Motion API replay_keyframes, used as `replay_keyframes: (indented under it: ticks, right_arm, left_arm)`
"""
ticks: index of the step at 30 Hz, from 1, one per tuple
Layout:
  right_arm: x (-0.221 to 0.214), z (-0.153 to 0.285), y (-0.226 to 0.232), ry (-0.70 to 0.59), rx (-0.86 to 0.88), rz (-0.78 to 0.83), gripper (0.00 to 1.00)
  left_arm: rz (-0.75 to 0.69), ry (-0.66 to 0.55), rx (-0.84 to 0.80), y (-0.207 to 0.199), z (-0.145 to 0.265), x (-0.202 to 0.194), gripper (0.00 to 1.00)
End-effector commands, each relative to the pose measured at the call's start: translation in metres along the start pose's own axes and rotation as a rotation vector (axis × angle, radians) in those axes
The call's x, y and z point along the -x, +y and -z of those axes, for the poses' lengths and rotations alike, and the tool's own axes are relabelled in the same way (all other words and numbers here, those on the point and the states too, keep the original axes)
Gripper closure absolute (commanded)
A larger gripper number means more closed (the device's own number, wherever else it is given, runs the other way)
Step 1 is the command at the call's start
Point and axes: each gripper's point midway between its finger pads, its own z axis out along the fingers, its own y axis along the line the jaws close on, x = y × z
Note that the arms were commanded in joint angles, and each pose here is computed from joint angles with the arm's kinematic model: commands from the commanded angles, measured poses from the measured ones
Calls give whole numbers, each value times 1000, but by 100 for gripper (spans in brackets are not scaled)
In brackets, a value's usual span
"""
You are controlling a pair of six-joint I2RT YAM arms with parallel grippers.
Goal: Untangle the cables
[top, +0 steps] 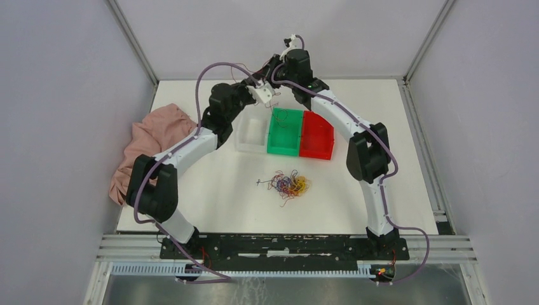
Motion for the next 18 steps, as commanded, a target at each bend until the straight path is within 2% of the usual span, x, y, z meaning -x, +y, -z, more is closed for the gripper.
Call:
replay_keyframes:
  ticks: [1, 4, 6, 8, 9, 12, 15, 18]
  right_arm:
    - [12, 6, 6, -63, 6, -7, 100]
    - [12, 9, 1, -60, -13, 1, 100]
    - [11, 11, -2, -56, -27, 17, 100]
    - [13, 15, -2, -63, -37, 29, 100]
    - [14, 17, -1, -66, -34, 34, 100]
    - [17, 20, 5, -69, -20, 47, 100]
    - [18, 21, 11, -67, -5, 37, 100]
    - [18, 24, 23, -58, 35, 35, 100]
  left_arm:
    - [-84, 23, -104, -46, 15, -26, 94]
    - [-33, 64, -162, -67, 21, -38, 82]
    - [37, 86, -211, -77, 24, -39, 71]
    - [100, 93, -256, -84, 29, -35, 69]
    - [123, 86, -273, -85, 31, -31, 70]
    - [194, 50, -355, -92, 44, -13, 85]
    - [249, 55, -512, -108, 62, 0, 88]
    - [280, 57, -603, -116, 79, 9, 96]
